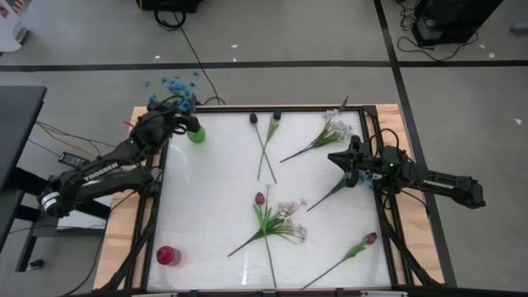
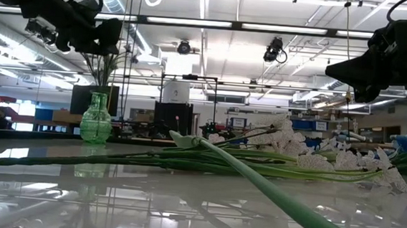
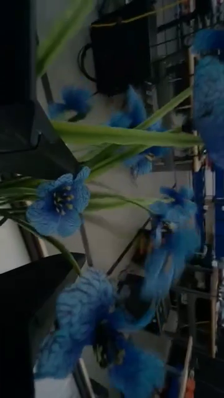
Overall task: Sort flowers into vase by color
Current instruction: Put the left pink flower into the green vase
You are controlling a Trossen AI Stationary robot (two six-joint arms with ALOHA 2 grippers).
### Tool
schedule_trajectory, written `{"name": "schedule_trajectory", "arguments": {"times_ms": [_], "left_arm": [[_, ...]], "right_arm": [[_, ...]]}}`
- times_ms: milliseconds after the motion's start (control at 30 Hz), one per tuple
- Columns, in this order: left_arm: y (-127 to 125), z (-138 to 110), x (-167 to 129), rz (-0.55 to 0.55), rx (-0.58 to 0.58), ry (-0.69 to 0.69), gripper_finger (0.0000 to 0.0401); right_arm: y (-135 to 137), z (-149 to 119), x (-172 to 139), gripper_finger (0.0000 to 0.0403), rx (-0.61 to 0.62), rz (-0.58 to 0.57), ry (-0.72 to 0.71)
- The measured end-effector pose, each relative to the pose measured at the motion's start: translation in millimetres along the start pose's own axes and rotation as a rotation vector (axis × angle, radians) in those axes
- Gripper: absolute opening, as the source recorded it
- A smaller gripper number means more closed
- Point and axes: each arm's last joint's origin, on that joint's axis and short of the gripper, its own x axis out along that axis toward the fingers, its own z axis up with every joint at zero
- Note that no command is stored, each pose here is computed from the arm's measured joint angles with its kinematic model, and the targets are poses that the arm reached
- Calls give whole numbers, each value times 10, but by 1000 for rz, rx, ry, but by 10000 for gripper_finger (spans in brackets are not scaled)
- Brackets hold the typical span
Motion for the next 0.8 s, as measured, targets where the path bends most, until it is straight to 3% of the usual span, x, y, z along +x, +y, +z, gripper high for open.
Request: {"name": "schedule_trajectory", "arguments": {"times_ms": [200,467,567,800], "left_arm": [[-81,41,-51,-125,-56,72,206],[-49,367,-213,-108,-42,221,206],[-13,426,-272,-105,-104,300,206],[-20,549,-410,-258,-219,452,203]], "right_arm": [[0,0,0,49,0,0,0],[0,0,0,49,0,0,0],[-1,-1,0,49,0,0,1],[0,-1,0,49,0,0,0]]}}
